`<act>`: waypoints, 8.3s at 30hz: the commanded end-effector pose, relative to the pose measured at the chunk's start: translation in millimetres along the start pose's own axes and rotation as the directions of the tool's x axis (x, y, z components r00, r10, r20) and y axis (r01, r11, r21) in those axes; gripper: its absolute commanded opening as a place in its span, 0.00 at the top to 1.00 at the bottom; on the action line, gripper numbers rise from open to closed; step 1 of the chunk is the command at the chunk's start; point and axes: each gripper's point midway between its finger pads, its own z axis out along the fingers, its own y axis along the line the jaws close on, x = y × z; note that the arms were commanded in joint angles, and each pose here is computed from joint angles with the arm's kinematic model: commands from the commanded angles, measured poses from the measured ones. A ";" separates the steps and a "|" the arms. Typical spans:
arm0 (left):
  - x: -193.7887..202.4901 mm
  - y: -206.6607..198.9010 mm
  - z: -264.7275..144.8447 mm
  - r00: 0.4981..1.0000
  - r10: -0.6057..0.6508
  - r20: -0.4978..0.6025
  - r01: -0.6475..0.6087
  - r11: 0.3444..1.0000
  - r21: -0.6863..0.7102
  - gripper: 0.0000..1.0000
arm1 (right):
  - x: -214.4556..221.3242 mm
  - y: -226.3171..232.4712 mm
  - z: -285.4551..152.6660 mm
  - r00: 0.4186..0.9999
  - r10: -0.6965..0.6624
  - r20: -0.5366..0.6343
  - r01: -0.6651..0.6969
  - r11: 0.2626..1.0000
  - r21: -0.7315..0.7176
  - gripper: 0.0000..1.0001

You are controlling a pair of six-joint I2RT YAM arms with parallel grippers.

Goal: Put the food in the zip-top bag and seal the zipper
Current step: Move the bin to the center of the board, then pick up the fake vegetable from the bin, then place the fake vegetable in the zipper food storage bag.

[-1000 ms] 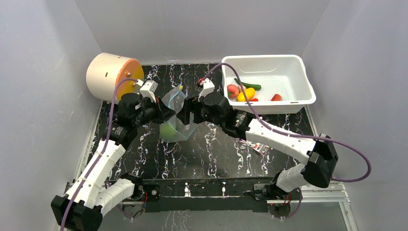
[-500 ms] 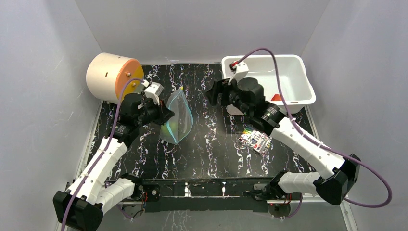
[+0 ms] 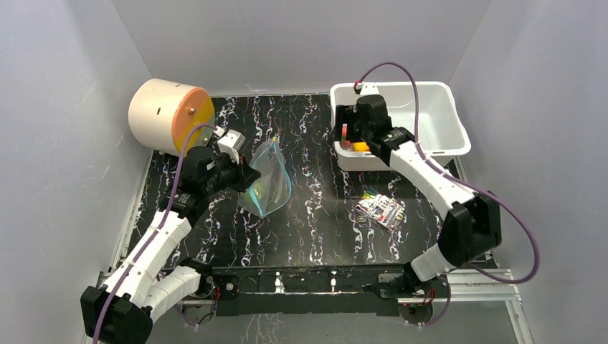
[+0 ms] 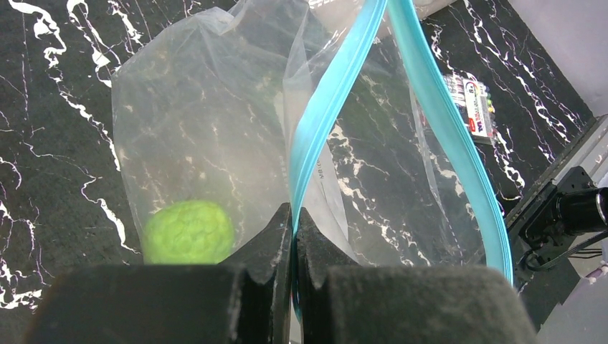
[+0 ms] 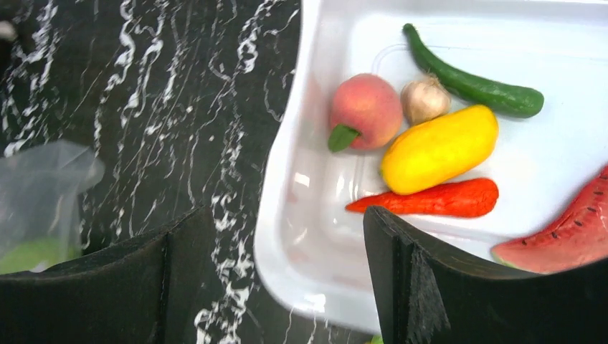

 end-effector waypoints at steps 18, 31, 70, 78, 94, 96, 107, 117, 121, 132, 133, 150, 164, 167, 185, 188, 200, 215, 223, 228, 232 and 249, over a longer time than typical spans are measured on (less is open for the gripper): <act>0.1 -2.5 -0.5 0.999 0.044 0.005 -0.044 0.999 0.011 1.00 | -4.0 7.9 119.5 0.989 -0.115 -0.095 0.111 0.993 -0.046 0.50; 1.6 -4.7 1.3 0.999 0.039 -0.003 -0.039 0.999 0.026 1.00 | 34.7 32.2 77.7 0.931 -0.345 -0.120 0.322 0.931 -0.174 0.68; -13.8 11.6 2.3 0.999 -0.024 -0.020 0.022 0.992 -0.125 1.00 | -79.7 -2.0 54.7 0.997 -0.050 0.053 0.040 0.984 0.175 0.32; -31.8 12.2 -0.8 0.999 -0.043 -0.004 0.042 0.987 -0.155 1.00 | -58.9 -40.3 96.8 1.000 0.009 -0.002 -0.008 0.945 0.328 0.31; -24.4 10.0 -2.0 0.999 -0.040 -0.024 0.037 0.989 -0.140 1.00 | 2.5 -92.1 162.9 0.978 0.206 0.033 -0.195 0.847 0.494 0.33; -27.7 7.4 -1.0 0.999 -0.032 -0.021 0.029 0.992 -0.123 1.00 | 6.3 -91.5 169.7 0.976 0.216 0.022 -0.199 0.853 0.483 0.35; -34.5 1.1 5.3 1.000 -0.022 -0.019 0.020 0.997 -0.079 1.00 | 40.6 -104.4 193.6 0.966 0.257 -0.026 -0.209 0.838 0.504 0.35; -38.1 -9.5 -1.7 0.999 -0.043 0.003 0.043 0.998 -0.042 1.00 | 58.0 -107.1 200.9 0.962 0.265 -0.066 -0.202 0.854 0.479 0.53; -43.3 -17.3 -7.8 0.999 -0.050 0.007 0.050 0.999 -0.017 1.00 | 56.8 -108.1 198.6 0.968 0.240 -0.068 -0.182 0.865 0.468 0.60; -52.5 -31.7 -11.3 0.995 -0.102 0.002 0.101 0.994 0.037 1.00 | 13.7 -92.6 177.1 0.990 0.143 -0.012 -0.130 0.929 0.347 0.78; -53.7 -34.0 -12.0 0.995 -0.102 0.005 0.102 0.994 0.048 1.00 | 10.8 -85.3 174.9 0.992 0.124 -0.020 -0.112 0.945 0.307 0.80; -39.8 -33.6 -12.3 0.988 -0.145 -0.059 0.147 0.988 0.035 1.00 | -43.1 -41.9 88.0 0.994 -0.005 0.108 0.001 0.999 0.044 0.89; -60.4 -25.0 -9.7 0.996 -0.086 0.014 0.086 0.996 -0.001 1.00 | -116.1 4.7 -13.0 0.938 0.082 0.337 -0.031 0.988 -0.153 0.88; -68.0 -10.1 -11.1 0.999 -0.029 0.029 0.031 0.996 -0.081 1.00 | -124.8 31.2 -32.2 0.925 0.083 0.371 0.002 0.975 -0.222 0.87; -77.1 -34.0 -12.3 0.988 -0.153 0.005 0.152 0.988 0.011 1.00 | -140.5 168.5 -142.9 0.819 0.126 0.560 0.259 0.790 -0.556 0.87; -74.7 -39.7 -16.1 0.987 -0.160 -0.009 0.160 0.987 0.035 1.00 | -142.5 177.9 -157.3 0.789 0.122 0.602 0.323 0.751 -0.576 0.88; -73.1 -56.5 -19.9 0.981 -0.185 -0.067 0.191 0.975 0.110 1.00 | -160.1 201.4 -212.8 0.593 0.144 0.792 0.560 0.634 -0.534 0.87; -72.9 -79.3 -24.8 0.960 -0.271 -0.075 0.281 0.934 0.222 1.00 | -107.0 238.0 -195.0 0.482 -0.011 0.876 0.765 0.492 -0.415 0.83; -74.1 -81.5 -28.4 0.966 -0.252 -0.066 0.260 0.937 0.233 1.00 | -63.9 243.7 -167.1 0.477 -0.111 0.872 0.825 0.398 -0.401 0.81; -76.7 -83.7 -32.9 0.972 -0.231 -0.050 0.236 0.941 0.243 1.00 | -50.7 238.1 -149.2 0.533 -0.145 0.833 0.791 0.433 -0.431 0.78; -84.0 -81.0 -35.3 0.976 -0.219 -0.004 0.214 0.950 0.228 1.00 | -40.6 236.0 -131.2 0.587 -0.163 0.793 0.754 0.466 -0.462 0.73; -58.6 -45.9 -21.0 0.984 -0.179 0.022 0.176 0.981 0.081 1.00 | -44.7 219.2 -100.7 0.863 -0.051 0.503 0.389 0.701 -0.597 0.52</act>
